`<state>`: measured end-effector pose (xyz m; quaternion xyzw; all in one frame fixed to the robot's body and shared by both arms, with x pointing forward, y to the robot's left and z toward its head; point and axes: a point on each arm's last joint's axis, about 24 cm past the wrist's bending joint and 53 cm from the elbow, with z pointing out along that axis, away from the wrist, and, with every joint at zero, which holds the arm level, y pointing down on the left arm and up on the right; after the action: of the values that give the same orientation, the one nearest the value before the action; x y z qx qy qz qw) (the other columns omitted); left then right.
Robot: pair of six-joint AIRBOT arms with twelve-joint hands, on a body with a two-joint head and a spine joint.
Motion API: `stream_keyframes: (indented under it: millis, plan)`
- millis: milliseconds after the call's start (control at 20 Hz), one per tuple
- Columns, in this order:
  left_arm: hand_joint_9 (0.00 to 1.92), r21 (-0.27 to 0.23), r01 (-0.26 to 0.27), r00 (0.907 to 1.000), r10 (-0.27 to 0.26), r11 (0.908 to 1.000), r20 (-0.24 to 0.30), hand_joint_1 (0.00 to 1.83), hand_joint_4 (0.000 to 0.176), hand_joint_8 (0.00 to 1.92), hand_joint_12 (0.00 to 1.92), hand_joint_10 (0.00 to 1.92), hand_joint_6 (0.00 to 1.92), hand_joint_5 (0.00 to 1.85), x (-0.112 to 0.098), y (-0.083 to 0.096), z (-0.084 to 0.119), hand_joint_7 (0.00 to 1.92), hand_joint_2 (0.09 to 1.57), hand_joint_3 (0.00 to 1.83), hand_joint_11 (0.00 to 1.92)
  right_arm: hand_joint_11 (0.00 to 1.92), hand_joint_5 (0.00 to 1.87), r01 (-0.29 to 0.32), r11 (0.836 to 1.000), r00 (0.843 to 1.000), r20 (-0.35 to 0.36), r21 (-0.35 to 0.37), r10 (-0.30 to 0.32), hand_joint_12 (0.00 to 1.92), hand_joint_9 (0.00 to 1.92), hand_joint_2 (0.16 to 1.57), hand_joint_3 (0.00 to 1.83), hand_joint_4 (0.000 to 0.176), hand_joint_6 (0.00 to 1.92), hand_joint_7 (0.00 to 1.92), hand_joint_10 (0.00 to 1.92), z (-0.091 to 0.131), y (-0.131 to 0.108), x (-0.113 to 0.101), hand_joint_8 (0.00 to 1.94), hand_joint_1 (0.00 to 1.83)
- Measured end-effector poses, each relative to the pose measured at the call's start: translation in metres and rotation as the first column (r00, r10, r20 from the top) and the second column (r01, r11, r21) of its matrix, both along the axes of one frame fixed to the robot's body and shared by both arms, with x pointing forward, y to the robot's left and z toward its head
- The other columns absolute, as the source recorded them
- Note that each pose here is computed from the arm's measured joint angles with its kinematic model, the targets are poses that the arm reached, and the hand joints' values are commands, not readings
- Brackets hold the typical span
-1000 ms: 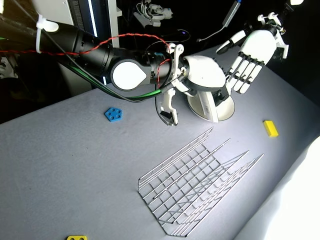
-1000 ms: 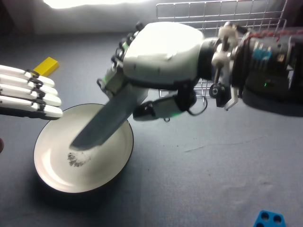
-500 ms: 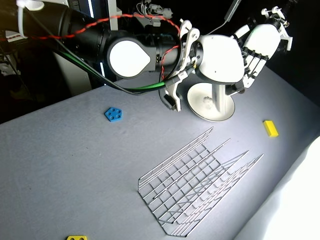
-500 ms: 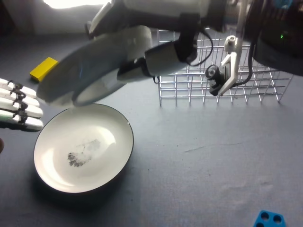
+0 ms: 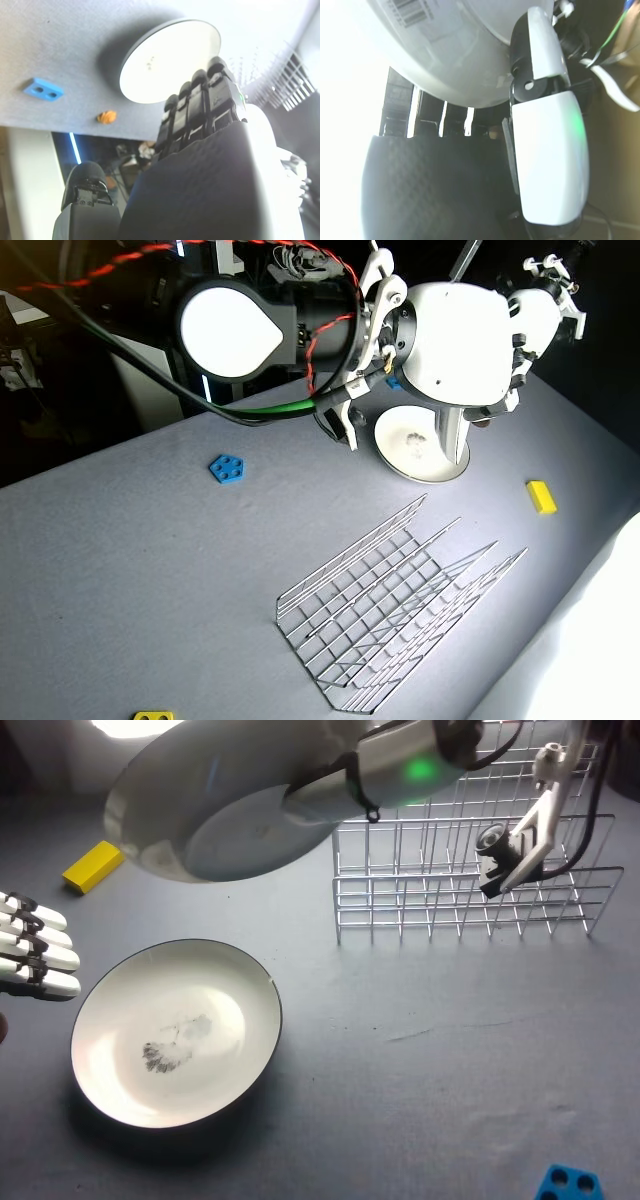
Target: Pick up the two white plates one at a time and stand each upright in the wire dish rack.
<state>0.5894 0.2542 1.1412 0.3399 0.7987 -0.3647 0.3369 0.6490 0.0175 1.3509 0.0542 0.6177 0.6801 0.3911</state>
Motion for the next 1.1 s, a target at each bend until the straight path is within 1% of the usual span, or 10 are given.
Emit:
stream_keyframes:
  millis: [150,200,300,550,750,850,900,950,1050,1100]
  plan:
    - [0.00,-0.020,-0.003,0.9999,0.003,0.9998,0.014,0.00,0.000,0.00,0.00,0.00,0.00,0.00,0.003,-0.003,0.008,0.01,1.09,0.00,0.00,0.73,0.95,0.022,0.999,0.999,-0.031,0.023,-0.021,1.08,1.20,1.13,0.00,0.031,1.06,0.98,0.00,0.005,-0.014,0.006,0.96,1.21]
    - [0.00,-0.030,-0.002,0.9997,0.003,0.9995,0.023,0.00,0.000,0.01,0.00,0.00,0.00,0.01,0.005,-0.005,0.012,0.02,1.09,0.00,0.00,0.73,0.92,0.029,0.999,0.999,-0.024,0.029,-0.028,1.07,1.20,1.13,0.00,0.030,1.10,0.97,0.00,0.010,-0.018,0.007,0.98,1.20]
    - [0.00,-0.040,-0.004,0.9996,0.005,0.9992,0.028,0.00,0.000,0.00,0.00,0.00,0.00,0.00,0.006,-0.006,0.015,0.01,1.09,0.00,0.00,0.74,0.95,0.042,0.999,0.999,-0.003,0.025,-0.042,1.06,1.21,1.13,0.00,0.030,1.07,0.98,0.01,0.018,-0.025,0.008,0.96,1.21]
    - [0.00,-0.017,0.003,0.9998,-0.003,0.9999,0.020,0.00,0.000,0.00,0.00,0.00,0.00,0.00,0.004,-0.004,0.010,0.00,1.09,0.00,0.00,0.73,0.93,0.074,0.995,0.996,0.058,-0.070,-0.070,1.06,1.19,1.13,0.00,0.025,1.11,0.97,0.00,0.008,-0.033,0.011,0.96,1.21]
    - [0.00,-0.016,0.008,0.9996,-0.008,0.9998,0.028,0.00,0.000,0.00,0.00,0.00,0.00,0.01,0.004,-0.005,0.011,0.01,1.09,0.00,0.00,0.70,0.93,0.113,0.988,0.989,0.105,-0.102,-0.102,1.09,1.18,1.13,0.00,0.021,1.12,0.98,0.00,0.011,-0.045,0.021,0.94,1.21]
    - [0.00,-0.012,0.009,0.9996,-0.008,0.9999,0.028,0.00,0.000,0.00,0.00,0.00,0.00,0.00,0.005,-0.005,0.012,0.00,1.10,0.00,0.00,0.72,0.94,0.143,0.984,0.986,0.103,-0.109,-0.131,1.10,1.18,1.13,0.00,0.024,1.11,0.98,0.00,0.009,-0.055,0.030,0.95,1.21]
    - [0.00,-0.017,0.006,0.9997,-0.006,0.9998,0.025,0.00,0.000,0.00,0.00,0.00,0.00,0.01,0.005,-0.006,0.013,0.01,1.09,0.00,0.00,0.73,0.94,0.158,0.982,0.984,0.098,-0.105,-0.148,1.11,1.19,1.13,0.00,0.023,1.09,0.99,0.01,0.012,-0.060,0.035,0.93,1.21]
    - [0.00,-0.021,0.006,0.9996,-0.006,0.9998,0.026,0.00,0.000,0.00,0.00,0.00,0.00,0.01,0.006,-0.007,0.014,0.01,1.09,0.00,0.00,0.70,0.93,0.167,0.982,0.984,0.085,-0.091,-0.159,1.10,1.18,1.14,0.00,0.024,1.12,0.96,0.00,0.015,-0.066,0.038,0.98,1.20]
    - [0.00,-0.028,0.016,0.9991,-0.015,0.9995,0.040,0.00,0.000,0.00,0.00,0.00,0.00,0.00,0.006,-0.011,0.018,0.00,1.09,0.00,0.00,0.71,0.96,0.192,0.979,0.979,0.081,-0.075,-0.186,1.11,1.20,1.12,0.00,0.028,1.05,0.99,0.01,0.024,-0.075,0.043,0.93,1.21]
    - [0.00,-0.026,0.025,0.9988,-0.024,0.9994,0.044,0.00,0.000,0.00,0.00,0.00,0.00,0.00,0.006,-0.014,0.018,0.00,1.09,0.00,0.00,0.69,0.95,0.204,0.976,0.977,0.077,-0.075,-0.199,1.12,1.19,1.12,0.00,0.029,1.06,0.98,0.01,0.026,-0.080,0.045,0.95,1.21]
